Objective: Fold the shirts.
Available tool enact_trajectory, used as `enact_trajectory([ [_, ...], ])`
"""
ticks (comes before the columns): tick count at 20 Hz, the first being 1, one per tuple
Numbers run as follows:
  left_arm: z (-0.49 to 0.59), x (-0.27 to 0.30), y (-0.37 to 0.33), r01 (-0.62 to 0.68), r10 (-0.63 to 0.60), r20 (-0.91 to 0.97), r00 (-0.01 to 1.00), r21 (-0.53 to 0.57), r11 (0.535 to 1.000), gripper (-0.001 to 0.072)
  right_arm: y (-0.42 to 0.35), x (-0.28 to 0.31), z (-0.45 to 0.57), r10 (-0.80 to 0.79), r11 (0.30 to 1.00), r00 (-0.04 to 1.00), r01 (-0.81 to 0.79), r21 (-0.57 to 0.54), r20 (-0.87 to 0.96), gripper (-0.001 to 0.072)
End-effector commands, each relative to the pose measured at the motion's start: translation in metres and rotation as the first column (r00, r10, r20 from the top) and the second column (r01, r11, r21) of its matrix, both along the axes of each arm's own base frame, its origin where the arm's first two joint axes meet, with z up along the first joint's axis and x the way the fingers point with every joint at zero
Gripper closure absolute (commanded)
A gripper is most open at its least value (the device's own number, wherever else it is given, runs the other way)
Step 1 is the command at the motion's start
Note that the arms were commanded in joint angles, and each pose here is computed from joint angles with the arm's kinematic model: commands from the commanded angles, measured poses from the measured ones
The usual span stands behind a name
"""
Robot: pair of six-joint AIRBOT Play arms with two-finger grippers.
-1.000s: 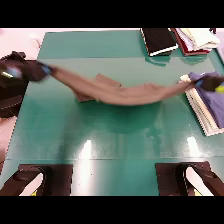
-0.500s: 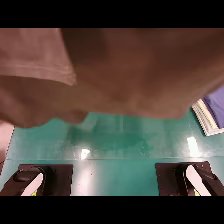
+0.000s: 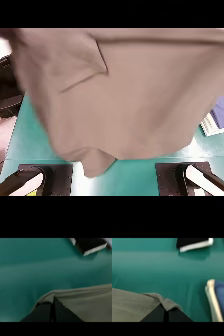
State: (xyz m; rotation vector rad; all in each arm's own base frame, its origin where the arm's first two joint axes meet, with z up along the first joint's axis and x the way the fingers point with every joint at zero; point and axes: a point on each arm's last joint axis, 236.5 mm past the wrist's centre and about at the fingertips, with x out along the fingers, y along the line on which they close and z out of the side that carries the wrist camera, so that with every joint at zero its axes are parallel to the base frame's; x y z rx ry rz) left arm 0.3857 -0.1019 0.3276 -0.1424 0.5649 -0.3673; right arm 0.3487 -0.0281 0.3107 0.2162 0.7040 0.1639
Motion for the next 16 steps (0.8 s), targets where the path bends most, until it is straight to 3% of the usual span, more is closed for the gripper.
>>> enact_trajectory([
  [1, -0.155, 0.049, -0.002, 0.0, 0.009, -0.358, 0.934, 0.025, 1.0, 0.0682, 0.0, 0.028, -0.131, 0.045, 0.999, 0.938, -0.036, 0.031, -0.345, 0.0695],
  [4, -0.241, 0.086, -0.002, -0.024, 0.035, -0.478, 0.878, 0.028, 0.999, 0.0682, 0.017, 0.05, -0.232, 0.087, 0.996, 0.841, -0.093, 0.015, -0.534, 0.0694],
  [9, -0.262, 0.142, 0.008, -0.093, 0.091, -0.399, 0.913, 0.013, 0.996, 0.0683, 0.014, 0.119, -0.28, 0.057, 0.998, 0.847, -0.052, 0.023, -0.528, 0.0694],
  [13, -0.275, 0.123, 0.022, -0.086, 0.085, -0.498, 0.863, 0.022, 0.996, 0.0683, 0.012, 0.129, -0.27, 0.077, 0.996, 0.857, -0.088, 0.002, -0.51, 0.0694],
  [16, -0.3, 0.09, 0.02, 0.0, 0.029, -0.605, 0.796, 0.049, 0.999, 0.0683, 0.015, 0.105, -0.279, 0.083, 0.995, 0.84, -0.096, 0.003, -0.537, 0.0694],
])
